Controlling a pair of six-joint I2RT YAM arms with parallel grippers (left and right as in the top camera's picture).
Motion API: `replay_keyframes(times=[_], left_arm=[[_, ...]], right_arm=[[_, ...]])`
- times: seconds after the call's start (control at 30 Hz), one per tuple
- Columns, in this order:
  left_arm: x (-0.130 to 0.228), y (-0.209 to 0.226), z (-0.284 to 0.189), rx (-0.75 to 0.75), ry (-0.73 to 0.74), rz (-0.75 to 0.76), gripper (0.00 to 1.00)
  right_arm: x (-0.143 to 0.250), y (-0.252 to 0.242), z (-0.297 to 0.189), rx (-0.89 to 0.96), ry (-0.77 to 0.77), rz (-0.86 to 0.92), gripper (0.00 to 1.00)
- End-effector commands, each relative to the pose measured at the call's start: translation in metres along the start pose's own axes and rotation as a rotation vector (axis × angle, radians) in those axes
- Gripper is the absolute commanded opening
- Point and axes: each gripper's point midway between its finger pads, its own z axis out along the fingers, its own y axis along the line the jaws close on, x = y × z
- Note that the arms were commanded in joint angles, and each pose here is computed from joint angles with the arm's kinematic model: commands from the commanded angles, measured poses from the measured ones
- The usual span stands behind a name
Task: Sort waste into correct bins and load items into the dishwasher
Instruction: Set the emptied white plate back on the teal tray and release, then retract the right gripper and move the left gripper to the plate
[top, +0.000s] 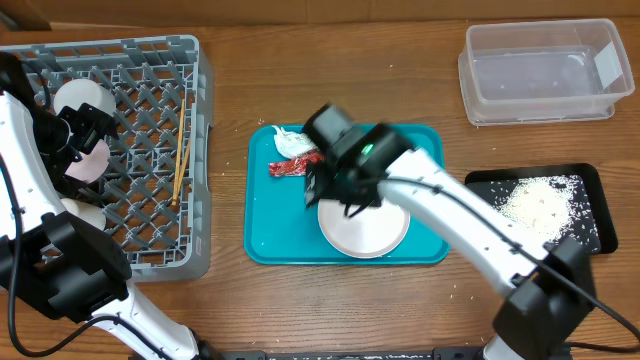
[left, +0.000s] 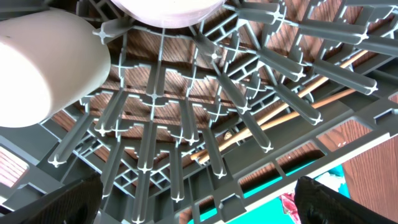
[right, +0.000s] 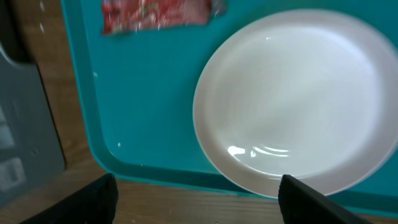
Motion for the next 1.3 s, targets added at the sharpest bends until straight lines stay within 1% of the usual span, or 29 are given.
replay_keyframes(times=[0.0, 0.07, 0.13, 0.17, 0.3, 0.4, 0.43, 0.53, 0.63, 0.8, 1.03, 1.2, 1.27], left_arm=[[-0.001, -0.005, -0.004, 0.012, -0.012, 0.0, 1.0], [-0.001, -0.005, -0.004, 0.011, -0.011, 0.0, 1.0], [-0.001, -0.005, -0.004, 0.011, -0.011, 0.0, 1.0], [-0.001, -0.005, -0.004, 0.011, -0.011, 0.0, 1.0], [-0.001, -0.005, -0.004, 0.011, -0.011, 0.0, 1.0], [-0.001, -0.005, -0.004, 0.012, -0.012, 0.0, 1.0], [-0.001, -0.005, -0.004, 0.012, -0.012, 0.0, 1.0], [-0.001, -0.005, -0.004, 0.012, -0.012, 0.0, 1.0], [-0.001, -0.005, -0.004, 0.012, -0.012, 0.0, 1.0], [-0.001, -0.005, -0.004, 0.012, -0.012, 0.0, 1.0], [-0.001, -0.005, -0.004, 0.012, -0.011, -0.001, 1.0], [-0.004, -0.013, -0.004, 0.055, -0.019, -0.003, 1.0], [0.003, -0.011, -0.004, 0.046, 0.008, 0.004, 1.0]], right_arm=[[-0.043, -0.024, -0.068, -0.032, -0.142, 0.103, 0.85], [-0.053, -0.042, -0.093, -0.03, -0.166, 0.158, 0.88], [-0.062, -0.064, -0.121, -0.029, -0.199, 0.222, 0.94], [-0.065, -0.075, -0.134, -0.027, -0.214, 0.249, 1.0], [-0.069, -0.126, -0.188, -0.002, -0.281, 0.315, 1.0], [-0.065, -0.172, -0.223, 0.055, -0.338, 0.405, 1.0], [-0.066, -0.203, -0.241, 0.113, -0.398, 0.457, 1.0], [-0.062, -0.251, -0.263, 0.237, -0.464, 0.475, 1.0], [-0.058, -0.277, -0.27, 0.285, -0.476, 0.515, 1.0], [-0.056, -0.295, -0.272, 0.305, -0.476, 0.572, 1.0], [-0.056, -0.296, -0.272, 0.306, -0.477, 0.574, 1.0], [-0.056, -0.296, -0.272, 0.306, -0.477, 0.574, 1.0], [-0.056, -0.296, -0.272, 0.306, -0.477, 0.574, 1.0]])
